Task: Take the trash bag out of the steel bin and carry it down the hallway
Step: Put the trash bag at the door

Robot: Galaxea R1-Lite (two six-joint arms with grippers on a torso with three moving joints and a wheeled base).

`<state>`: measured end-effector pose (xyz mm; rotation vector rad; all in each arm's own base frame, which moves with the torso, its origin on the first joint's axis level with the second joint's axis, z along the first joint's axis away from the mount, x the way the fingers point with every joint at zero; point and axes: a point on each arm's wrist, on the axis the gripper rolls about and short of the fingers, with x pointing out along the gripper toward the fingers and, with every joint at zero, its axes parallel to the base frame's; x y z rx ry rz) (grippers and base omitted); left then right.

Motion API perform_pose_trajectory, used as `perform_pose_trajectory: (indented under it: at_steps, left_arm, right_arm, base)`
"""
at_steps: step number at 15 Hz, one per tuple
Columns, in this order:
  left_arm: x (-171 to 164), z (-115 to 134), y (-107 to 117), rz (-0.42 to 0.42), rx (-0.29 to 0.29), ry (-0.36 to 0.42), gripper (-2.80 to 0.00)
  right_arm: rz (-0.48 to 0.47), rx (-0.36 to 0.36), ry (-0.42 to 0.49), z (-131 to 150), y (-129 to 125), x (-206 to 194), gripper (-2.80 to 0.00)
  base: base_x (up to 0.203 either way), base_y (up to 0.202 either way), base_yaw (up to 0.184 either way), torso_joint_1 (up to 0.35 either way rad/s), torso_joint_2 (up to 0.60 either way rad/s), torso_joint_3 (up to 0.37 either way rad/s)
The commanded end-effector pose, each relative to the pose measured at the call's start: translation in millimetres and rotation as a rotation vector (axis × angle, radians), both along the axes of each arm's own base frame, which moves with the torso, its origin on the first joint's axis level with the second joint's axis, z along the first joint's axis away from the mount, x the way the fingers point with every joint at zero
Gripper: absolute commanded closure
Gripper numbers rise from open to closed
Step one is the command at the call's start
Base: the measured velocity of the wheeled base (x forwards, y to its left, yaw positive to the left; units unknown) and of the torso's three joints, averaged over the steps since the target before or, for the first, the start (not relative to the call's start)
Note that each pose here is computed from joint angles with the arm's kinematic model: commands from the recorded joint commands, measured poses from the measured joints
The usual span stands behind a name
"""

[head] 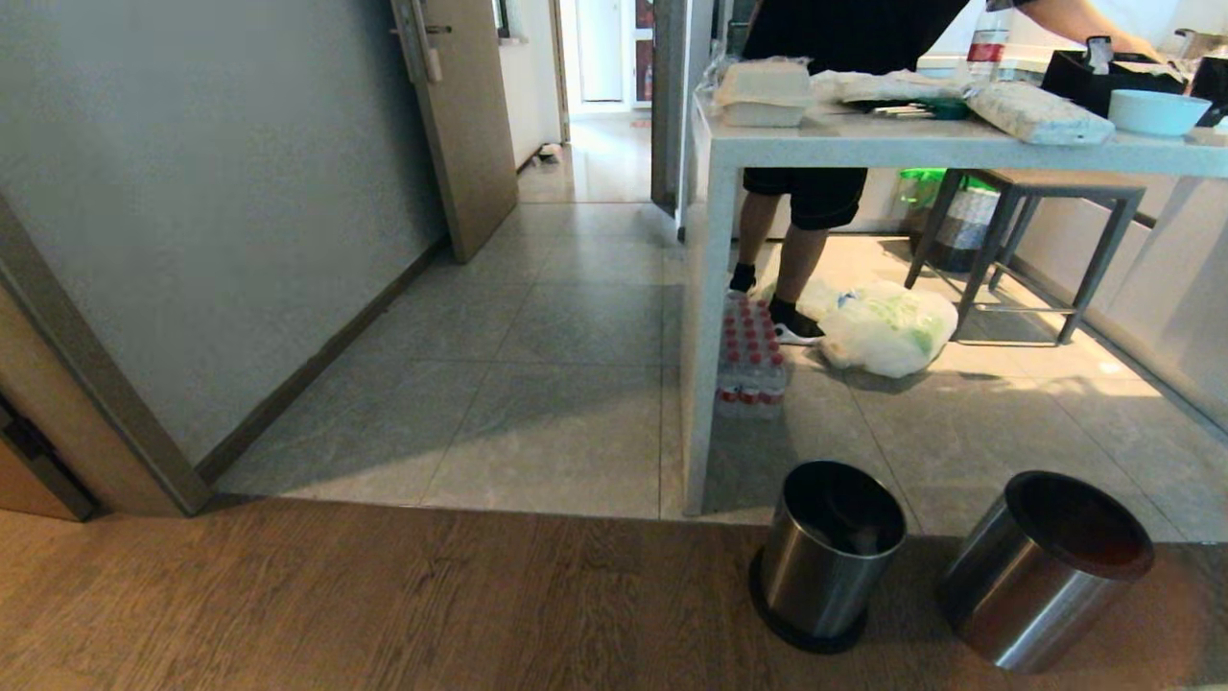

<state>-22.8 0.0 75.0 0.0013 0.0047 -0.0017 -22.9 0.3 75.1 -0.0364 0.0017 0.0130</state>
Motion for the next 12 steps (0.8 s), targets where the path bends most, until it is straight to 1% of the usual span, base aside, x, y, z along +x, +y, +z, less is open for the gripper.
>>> perform_pose_trajectory:
  at_steps: [1, 12]
  left_arm:
    - [0.0, 0.0, 0.0, 0.002, 0.0, 0.0, 0.0]
    - [0.0, 0.0, 0.0, 0.0, 0.002, 0.0, 0.0]
  right_arm:
    - [0.001, 0.0, 0.003, -0.4, 0.0, 0.2, 0.0]
    - [0.001, 0.0, 0.003, -0.4, 0.0, 0.2, 0.0]
  base:
    - [0.199, 0.0, 0.001, 0.002, 0.0, 0.002]
    - [0.192, 0.0, 0.001, 0.002, 0.0, 0.003]
